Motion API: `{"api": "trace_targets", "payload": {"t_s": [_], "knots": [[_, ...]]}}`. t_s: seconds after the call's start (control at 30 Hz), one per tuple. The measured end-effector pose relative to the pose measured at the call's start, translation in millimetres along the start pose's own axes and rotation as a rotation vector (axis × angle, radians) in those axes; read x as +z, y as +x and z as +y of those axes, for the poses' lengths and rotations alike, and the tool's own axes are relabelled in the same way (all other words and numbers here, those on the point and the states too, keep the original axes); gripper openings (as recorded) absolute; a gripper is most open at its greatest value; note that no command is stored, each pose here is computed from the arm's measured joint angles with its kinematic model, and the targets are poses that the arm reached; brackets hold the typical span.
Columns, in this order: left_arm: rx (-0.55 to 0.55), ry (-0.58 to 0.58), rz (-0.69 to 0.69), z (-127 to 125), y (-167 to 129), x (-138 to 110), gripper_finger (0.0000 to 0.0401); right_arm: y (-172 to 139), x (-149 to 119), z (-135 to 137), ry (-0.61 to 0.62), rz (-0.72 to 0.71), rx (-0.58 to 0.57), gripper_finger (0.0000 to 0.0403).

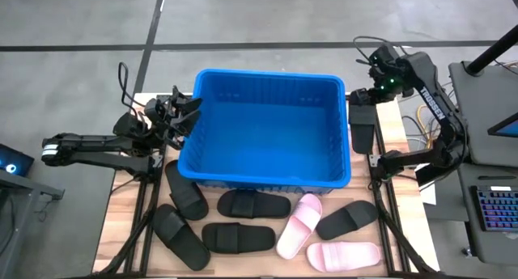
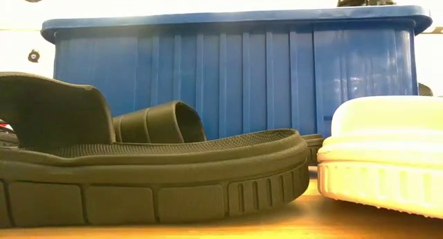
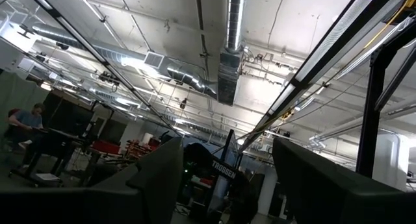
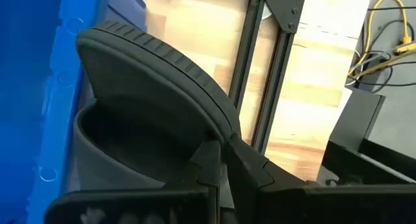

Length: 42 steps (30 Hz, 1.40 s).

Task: Pick and place slides into bin
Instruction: Put the black slide into the blue container

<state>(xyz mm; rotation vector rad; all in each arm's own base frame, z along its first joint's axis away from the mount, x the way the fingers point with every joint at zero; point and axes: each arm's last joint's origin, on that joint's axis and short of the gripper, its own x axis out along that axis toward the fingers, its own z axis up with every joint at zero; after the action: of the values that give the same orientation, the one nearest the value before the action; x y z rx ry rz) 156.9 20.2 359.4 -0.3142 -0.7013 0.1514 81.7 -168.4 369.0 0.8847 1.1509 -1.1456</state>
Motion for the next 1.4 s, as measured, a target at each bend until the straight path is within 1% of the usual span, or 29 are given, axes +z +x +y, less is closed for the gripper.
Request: {"api": "trace_targets", "payload": {"t_s": [0.13, 0.27, 0.63, 0.8, 0.9, 1.1, 1.3, 1.4], "knots": [[0.004, 0.0, -0.001, 0.1, 0.0, 0.0, 0.0223, -2.7, -2.0, -1.9, 0.0, -0.023, -0.038, 0.0008], [0.008, 0.0, -0.002, 0.3, 0.0, 0.1, 0.0223, -12.6, -5.9, -5.0, -0.004, -0.073, -0.068, 0.0008], [0.035, 0.001, -0.011, 1.1, 0.0, 0.3, 0.0223, -63.4, -23.1, -12.6, -0.038, -0.28, -0.006, 0.0009], [0.05, 0.001, -0.016, 1.5, 0.0, 0.5, 0.0223, -88.9, -29.4, -13.0, -0.053, -0.365, 0.12, 0.0009], [0.05, 0.001, -0.016, 1.5, 0.0, 0.5, 0.0223, -103.4, -33.0, -14.2, -0.053, -0.419, 0.159, 0.0009], [0.05, 0.0, -0.015, 1.4, 0.0, 0.4, 0.0223, -126.3, -36.1, -13.2, -0.079, -0.493, 0.293, 0.0009], [0.063, 0.006, -0.007, 2.4, 1.4, -2.6, 0.0223, -134.0, -27.5, -7.2, -0.13, -0.516, 0.456, 0.0009], [0.08, 0.009, -0.002, 3.5, 2.6, -5.0, 0.0223, -133.5, -22.6, -5.0, -0.139, -0.526, 0.489, 0.0009]]}}
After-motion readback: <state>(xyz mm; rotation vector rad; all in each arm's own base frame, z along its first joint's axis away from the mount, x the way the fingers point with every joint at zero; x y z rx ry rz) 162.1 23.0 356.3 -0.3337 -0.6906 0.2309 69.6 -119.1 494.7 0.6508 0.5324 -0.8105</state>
